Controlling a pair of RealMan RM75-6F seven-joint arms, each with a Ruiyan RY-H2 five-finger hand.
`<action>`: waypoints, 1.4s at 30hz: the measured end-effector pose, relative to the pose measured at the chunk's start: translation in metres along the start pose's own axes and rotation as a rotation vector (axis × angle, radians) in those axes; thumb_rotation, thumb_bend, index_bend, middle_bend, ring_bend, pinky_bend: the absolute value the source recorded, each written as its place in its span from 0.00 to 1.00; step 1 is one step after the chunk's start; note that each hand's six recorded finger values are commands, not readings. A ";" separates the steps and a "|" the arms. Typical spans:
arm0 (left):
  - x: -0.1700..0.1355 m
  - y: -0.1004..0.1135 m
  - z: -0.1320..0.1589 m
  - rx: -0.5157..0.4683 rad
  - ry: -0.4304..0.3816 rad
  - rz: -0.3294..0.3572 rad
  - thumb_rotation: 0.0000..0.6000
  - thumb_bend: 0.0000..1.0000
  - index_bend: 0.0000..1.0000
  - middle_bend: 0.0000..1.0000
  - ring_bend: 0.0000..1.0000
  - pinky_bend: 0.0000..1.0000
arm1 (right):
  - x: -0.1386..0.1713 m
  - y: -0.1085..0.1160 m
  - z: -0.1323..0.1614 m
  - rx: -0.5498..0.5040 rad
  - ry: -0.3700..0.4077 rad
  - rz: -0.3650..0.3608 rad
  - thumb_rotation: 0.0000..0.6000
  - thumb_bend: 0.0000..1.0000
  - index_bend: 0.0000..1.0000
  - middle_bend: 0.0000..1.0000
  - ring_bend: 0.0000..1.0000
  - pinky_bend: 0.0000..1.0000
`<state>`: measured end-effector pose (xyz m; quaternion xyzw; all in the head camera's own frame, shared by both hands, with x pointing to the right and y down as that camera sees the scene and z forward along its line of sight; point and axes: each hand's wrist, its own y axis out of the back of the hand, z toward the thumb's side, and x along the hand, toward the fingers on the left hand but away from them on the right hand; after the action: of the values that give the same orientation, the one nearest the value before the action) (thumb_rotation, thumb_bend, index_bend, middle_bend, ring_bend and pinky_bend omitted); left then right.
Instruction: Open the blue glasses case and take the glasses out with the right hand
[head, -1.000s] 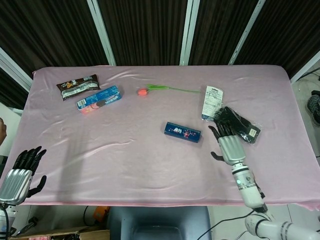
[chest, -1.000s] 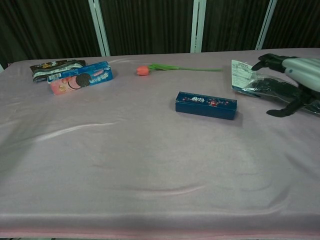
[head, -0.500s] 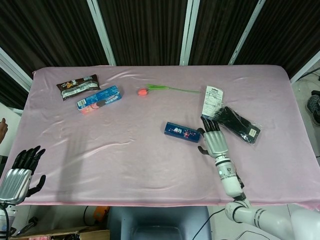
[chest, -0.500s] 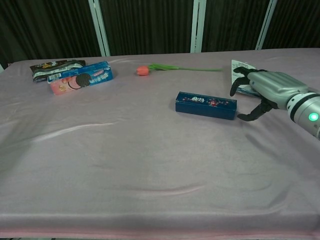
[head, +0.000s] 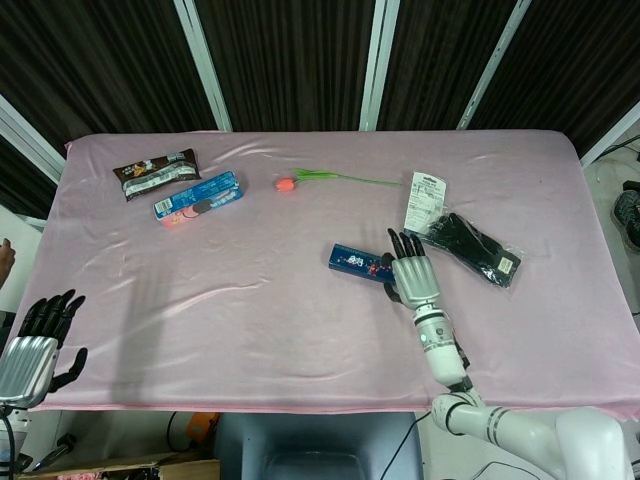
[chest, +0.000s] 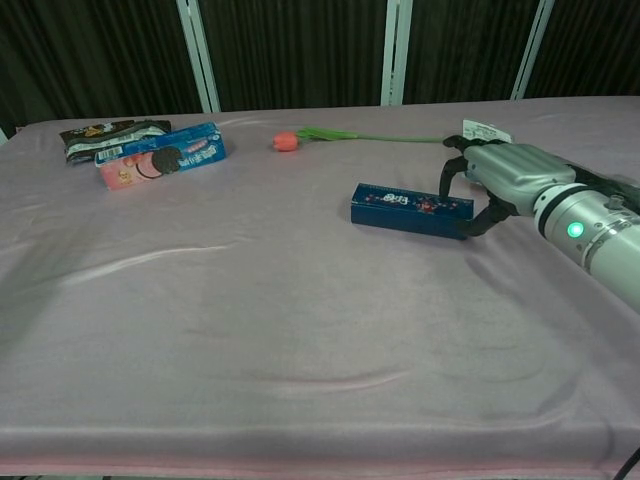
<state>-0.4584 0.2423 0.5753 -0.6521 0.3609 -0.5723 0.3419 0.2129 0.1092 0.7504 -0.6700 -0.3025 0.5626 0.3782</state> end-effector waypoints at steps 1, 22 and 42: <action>0.000 0.000 0.000 0.000 0.001 0.000 1.00 0.41 0.00 0.00 0.00 0.00 | 0.000 0.000 0.001 0.002 0.000 0.002 1.00 0.48 0.54 0.02 0.00 0.00; 0.001 0.000 -0.001 0.004 0.005 -0.005 1.00 0.41 0.00 0.00 0.00 0.00 | -0.009 -0.004 0.000 0.024 -0.025 0.010 1.00 0.61 0.60 0.05 0.00 0.00; 0.001 -0.001 -0.004 0.014 0.019 -0.002 1.00 0.41 0.00 0.00 0.00 0.00 | -0.044 0.022 0.003 0.044 -0.092 -0.042 1.00 0.67 0.55 0.07 0.00 0.00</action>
<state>-0.4619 0.2418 0.5771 -0.6444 0.3598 -0.5814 0.3424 0.2018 0.0619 0.7548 -0.6286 -0.3212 0.5911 0.3902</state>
